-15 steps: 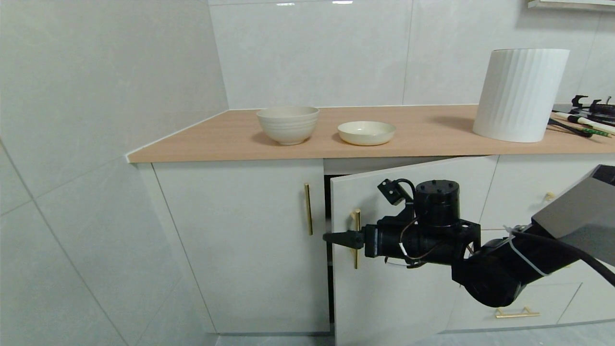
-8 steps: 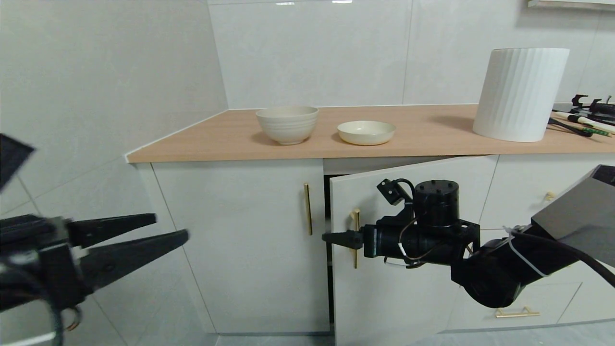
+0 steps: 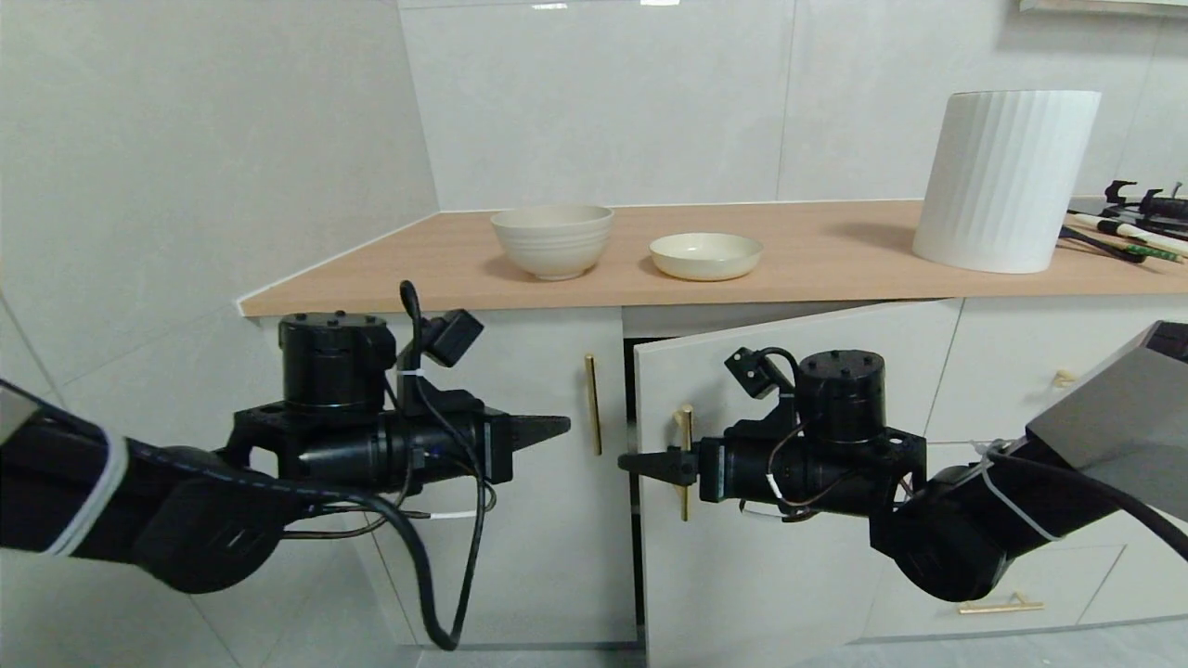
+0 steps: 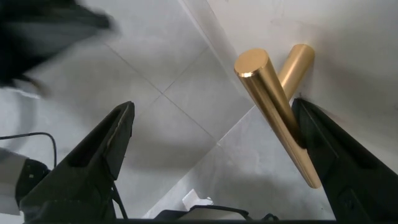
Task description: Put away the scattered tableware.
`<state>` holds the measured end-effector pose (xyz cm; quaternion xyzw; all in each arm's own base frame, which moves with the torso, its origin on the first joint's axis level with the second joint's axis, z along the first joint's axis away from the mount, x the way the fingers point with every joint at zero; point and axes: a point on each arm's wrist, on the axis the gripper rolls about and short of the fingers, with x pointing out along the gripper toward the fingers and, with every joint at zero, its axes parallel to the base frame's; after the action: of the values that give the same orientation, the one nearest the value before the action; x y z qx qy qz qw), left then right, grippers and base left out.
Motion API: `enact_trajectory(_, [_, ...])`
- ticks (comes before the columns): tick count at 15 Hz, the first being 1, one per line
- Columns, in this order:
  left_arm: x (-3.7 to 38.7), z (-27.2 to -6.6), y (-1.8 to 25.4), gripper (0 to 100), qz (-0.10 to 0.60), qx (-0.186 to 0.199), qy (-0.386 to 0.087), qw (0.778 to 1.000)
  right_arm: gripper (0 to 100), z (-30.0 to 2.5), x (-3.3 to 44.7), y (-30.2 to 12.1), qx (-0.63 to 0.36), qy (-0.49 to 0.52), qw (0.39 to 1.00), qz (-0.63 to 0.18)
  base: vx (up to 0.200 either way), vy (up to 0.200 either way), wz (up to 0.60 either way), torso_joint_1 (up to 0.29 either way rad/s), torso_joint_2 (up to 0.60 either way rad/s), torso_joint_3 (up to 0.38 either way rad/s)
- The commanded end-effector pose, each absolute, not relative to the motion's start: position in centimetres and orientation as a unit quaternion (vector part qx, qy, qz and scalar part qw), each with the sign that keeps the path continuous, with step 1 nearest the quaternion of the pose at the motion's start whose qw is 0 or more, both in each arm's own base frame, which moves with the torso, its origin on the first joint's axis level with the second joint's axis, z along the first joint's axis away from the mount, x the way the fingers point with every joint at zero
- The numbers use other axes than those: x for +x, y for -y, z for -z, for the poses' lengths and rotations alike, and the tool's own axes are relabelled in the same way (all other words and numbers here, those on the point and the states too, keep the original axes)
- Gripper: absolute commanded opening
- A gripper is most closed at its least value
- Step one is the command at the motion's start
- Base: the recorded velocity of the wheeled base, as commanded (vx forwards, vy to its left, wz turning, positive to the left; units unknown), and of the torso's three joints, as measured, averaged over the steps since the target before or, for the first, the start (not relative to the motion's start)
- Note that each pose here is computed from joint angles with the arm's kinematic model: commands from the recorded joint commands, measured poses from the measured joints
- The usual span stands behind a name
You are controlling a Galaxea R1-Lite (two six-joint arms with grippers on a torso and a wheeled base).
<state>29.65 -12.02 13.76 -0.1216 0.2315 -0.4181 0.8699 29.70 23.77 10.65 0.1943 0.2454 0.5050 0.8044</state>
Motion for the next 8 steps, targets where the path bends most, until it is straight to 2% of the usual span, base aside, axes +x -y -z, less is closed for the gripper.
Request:
enact_trajectory(1, [31.5, -10.4, 13.2, 0, 0.417, -0.125, -0.274, 0.857, 100, -10.7, 29.7, -23.8, 0.194, -0.245, 0.803, -0.508, 0.0, 0.0, 0.0, 0.0, 0.0, 0.0])
enact_trajectory(5, [34.3, -9.9, 15.0, 0, 0.425, -0.12, -0.259, 0.859, 100, -10.7, 29.6, -23.6, 0.195, -0.241, 0.804, -0.508, 0.0, 0.0, 0.0, 0.0, 0.0, 0.0])
enact_trajectory(8, [37.6, -8.9, 16.3, 0, 0.412, -0.116, -0.244, 0.87, 100, -10.6, 29.4, -23.6, 0.195, -0.234, 0.804, -0.511, 0.0, 0.0, 0.0, 0.0, 0.0, 0.0])
